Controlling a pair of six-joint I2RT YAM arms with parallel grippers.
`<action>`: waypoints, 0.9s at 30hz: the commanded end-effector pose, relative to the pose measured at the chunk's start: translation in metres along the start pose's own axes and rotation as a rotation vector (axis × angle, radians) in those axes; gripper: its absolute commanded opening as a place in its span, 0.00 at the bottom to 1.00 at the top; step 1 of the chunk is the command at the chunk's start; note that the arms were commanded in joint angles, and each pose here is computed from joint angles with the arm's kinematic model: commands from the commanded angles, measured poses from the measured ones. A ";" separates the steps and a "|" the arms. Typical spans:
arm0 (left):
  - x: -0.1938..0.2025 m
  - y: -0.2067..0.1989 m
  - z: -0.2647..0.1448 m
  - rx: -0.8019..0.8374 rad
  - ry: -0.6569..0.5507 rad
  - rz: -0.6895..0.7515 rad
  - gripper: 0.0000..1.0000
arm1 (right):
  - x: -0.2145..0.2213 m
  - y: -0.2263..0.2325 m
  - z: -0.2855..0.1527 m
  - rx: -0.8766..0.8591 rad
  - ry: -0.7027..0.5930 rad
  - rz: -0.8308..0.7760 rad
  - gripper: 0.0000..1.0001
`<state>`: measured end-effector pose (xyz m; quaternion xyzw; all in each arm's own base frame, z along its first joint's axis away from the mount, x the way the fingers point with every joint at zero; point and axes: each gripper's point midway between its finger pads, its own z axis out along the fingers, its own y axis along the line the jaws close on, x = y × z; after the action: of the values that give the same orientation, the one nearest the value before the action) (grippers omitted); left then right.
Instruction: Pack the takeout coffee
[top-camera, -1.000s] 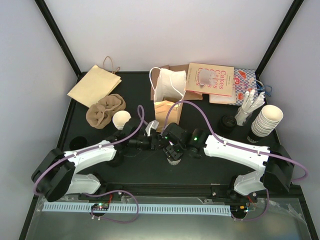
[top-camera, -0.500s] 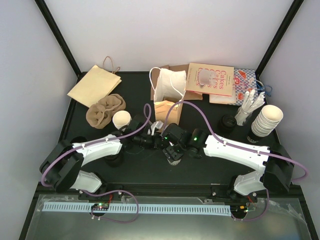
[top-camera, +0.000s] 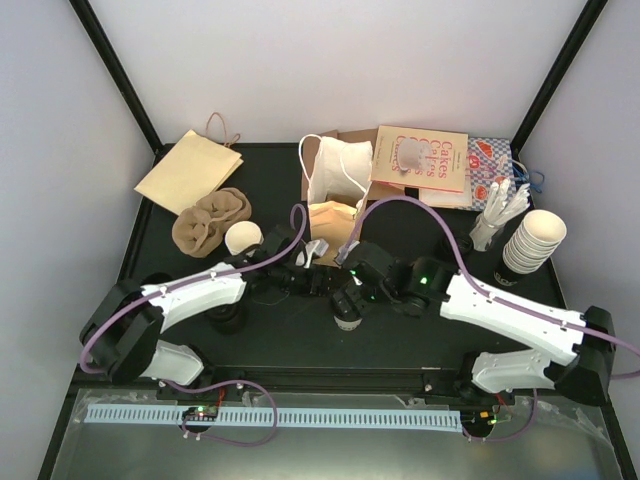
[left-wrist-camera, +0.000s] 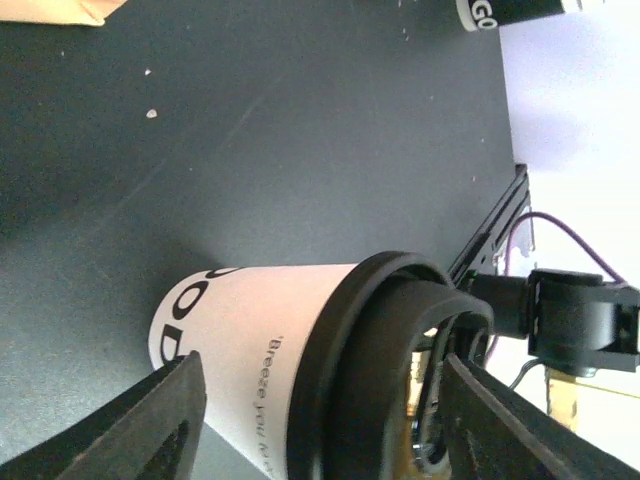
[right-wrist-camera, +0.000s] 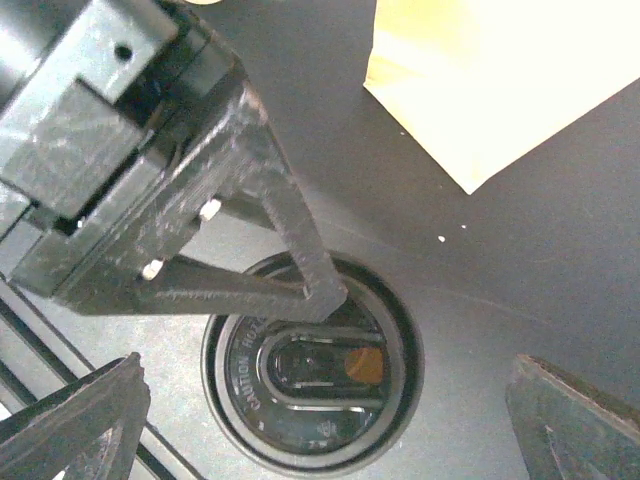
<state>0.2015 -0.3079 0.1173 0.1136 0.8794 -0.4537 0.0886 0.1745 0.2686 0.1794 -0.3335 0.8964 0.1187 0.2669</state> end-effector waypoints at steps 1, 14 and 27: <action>-0.021 -0.029 -0.019 -0.010 -0.060 0.083 0.71 | 0.010 -0.002 -0.010 -0.019 0.002 0.039 1.00; -0.006 -0.063 -0.055 -0.384 -0.096 0.406 0.99 | 0.021 -0.047 -0.027 -0.176 -0.057 0.353 0.98; 0.016 -0.063 -0.010 -0.653 0.207 0.660 0.99 | 0.035 -0.072 -0.027 -0.235 -0.111 0.548 0.95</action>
<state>0.1629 -0.3505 0.1755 0.3759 0.8900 -0.1687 0.1953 0.1893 0.1800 0.1735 -0.1068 0.9263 0.2788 0.2298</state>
